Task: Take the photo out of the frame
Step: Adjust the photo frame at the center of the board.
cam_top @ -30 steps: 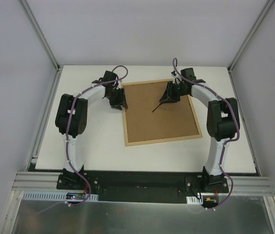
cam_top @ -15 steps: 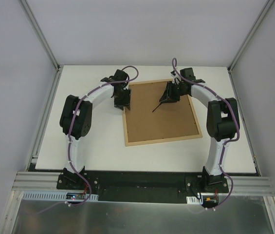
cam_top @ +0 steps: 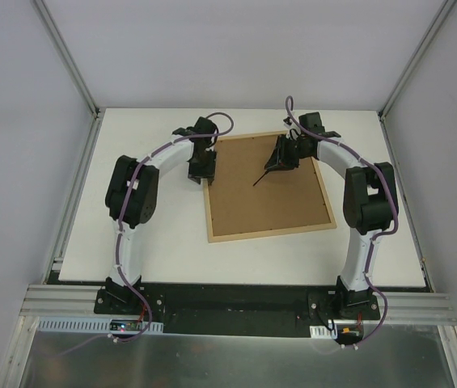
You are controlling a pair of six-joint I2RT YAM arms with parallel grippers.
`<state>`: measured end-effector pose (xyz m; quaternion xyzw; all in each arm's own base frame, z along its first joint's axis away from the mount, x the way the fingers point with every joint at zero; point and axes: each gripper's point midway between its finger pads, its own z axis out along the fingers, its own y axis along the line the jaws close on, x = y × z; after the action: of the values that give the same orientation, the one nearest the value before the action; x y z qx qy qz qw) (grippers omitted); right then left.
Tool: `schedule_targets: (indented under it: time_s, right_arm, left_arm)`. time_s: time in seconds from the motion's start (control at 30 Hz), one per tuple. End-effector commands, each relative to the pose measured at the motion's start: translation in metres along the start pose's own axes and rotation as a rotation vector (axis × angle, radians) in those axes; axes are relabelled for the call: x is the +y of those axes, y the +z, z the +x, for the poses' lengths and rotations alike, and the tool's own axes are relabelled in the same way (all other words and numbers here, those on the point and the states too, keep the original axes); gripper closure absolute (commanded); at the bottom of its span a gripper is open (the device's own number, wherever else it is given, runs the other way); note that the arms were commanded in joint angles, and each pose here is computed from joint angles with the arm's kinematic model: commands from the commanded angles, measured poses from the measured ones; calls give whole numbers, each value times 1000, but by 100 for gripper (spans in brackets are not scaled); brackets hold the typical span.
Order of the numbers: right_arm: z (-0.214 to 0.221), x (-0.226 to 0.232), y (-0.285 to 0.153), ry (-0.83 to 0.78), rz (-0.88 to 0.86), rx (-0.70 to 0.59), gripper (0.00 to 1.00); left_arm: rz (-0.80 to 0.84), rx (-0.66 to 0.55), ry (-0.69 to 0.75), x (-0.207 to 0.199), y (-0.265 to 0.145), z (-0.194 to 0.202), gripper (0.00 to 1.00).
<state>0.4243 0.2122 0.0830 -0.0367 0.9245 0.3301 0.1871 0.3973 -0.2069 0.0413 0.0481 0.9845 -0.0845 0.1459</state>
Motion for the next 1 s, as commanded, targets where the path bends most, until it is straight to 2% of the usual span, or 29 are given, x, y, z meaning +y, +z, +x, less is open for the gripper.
schedule_targets:
  time_s: [0.0, 0.23, 0.43, 0.57, 0.7, 0.97]
  right_arm:
    - [4, -5, -3, -40, 52, -2, 100]
    - [7, -2, -4, -49, 45, 0, 100]
    - [11, 4, -4, -55, 31, 5, 100]
    - [13, 5, -2, -60, 29, 11, 100]
    - [14, 1, 1, -58, 39, 20, 100]
    - [17, -3, 9, -21, 37, 45, 100]
  left_arm:
    - [-31, 50, 28, -1, 8, 9, 60]
    - [-49, 57, 44, -3, 13, 9, 64]
    - [-55, 63, 50, -3, 15, 10, 89]
    - [-81, 49, 55, 2, 15, 6, 100]
    - [-58, 40, 52, 1, 10, 4, 100]
    - [217, 1, -69, 2, 6, -5, 100]
